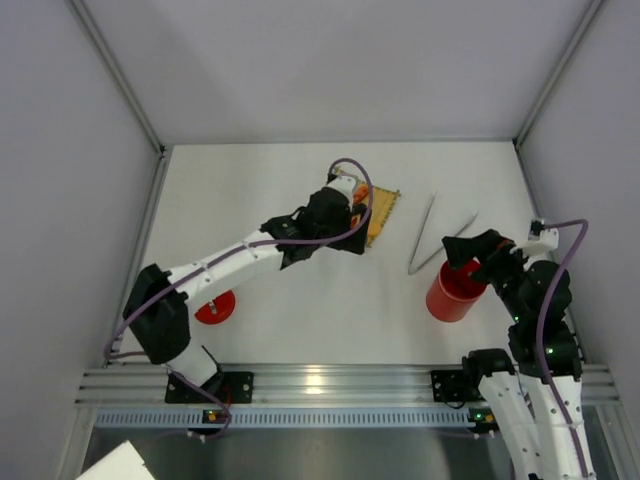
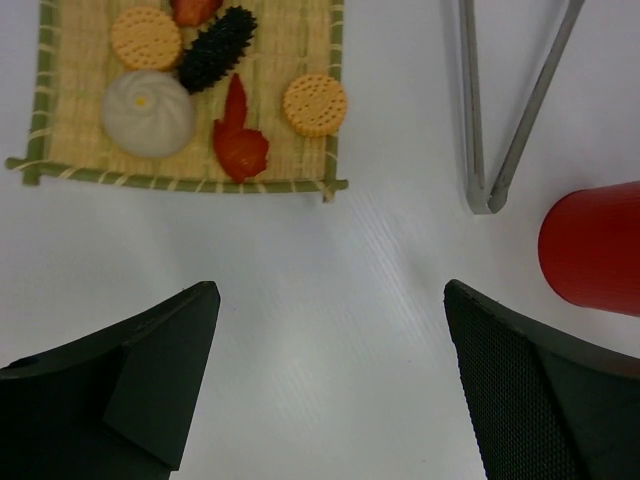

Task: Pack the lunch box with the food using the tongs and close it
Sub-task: Adjust the clamp at the center of the board.

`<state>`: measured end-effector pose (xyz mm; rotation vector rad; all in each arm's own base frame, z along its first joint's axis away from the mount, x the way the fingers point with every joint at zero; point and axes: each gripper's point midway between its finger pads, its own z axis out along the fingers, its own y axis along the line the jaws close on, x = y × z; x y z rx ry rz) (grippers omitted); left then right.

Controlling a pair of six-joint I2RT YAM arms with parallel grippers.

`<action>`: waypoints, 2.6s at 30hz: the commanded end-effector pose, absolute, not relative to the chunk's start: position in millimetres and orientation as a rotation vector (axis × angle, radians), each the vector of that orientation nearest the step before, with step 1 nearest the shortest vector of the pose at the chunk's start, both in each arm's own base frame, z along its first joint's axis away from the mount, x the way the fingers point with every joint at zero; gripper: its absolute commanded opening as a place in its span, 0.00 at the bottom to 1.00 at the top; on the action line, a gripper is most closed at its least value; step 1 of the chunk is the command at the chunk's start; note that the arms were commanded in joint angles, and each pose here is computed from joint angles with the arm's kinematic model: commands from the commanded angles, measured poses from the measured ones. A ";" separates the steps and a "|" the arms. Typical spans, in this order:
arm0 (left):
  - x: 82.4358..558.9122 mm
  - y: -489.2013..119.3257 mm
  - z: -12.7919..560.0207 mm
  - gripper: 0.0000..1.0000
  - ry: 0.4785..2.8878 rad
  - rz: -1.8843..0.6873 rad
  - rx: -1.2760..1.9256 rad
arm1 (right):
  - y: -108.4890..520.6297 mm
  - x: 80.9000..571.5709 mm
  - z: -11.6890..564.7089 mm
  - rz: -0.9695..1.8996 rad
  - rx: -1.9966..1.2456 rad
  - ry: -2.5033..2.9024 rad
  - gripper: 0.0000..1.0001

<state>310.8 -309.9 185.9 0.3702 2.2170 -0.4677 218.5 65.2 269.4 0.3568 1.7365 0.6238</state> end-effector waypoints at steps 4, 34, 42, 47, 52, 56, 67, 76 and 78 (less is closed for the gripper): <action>344.1 -400.4 198.4 0.99 2.032 -0.582 0.423 | 61.0 210.8 296.1 0.602 0.348 1.718 1.00; 379.6 -549.6 67.7 0.99 1.963 -0.486 0.731 | 51.3 195.0 326.1 0.513 0.302 1.715 1.00; 374.5 -550.3 46.7 0.98 1.988 -0.469 0.767 | 51.4 194.5 324.1 0.517 0.306 1.714 0.99; 372.5 -546.6 34.5 0.93 1.991 -0.368 0.783 | 53.0 195.1 321.1 0.527 0.306 1.719 0.99; 382.4 -526.8 32.7 0.87 2.010 -0.244 0.723 | 53.7 194.7 322.8 0.532 0.302 1.717 0.99; 392.1 -509.2 37.2 0.81 2.025 -0.164 0.667 | 54.6 194.7 322.3 0.537 0.302 1.720 1.00; 402.6 -456.6 42.9 0.72 2.064 -0.074 0.621 | 56.1 191.7 325.8 0.555 0.308 1.707 0.99; 386.1 -470.8 60.0 0.79 2.005 -0.234 0.741 | 55.3 189.1 328.0 0.557 0.314 1.698 0.99; 380.5 -475.4 60.4 0.81 2.000 -0.281 0.770 | 54.8 188.5 329.1 0.553 0.315 1.698 0.99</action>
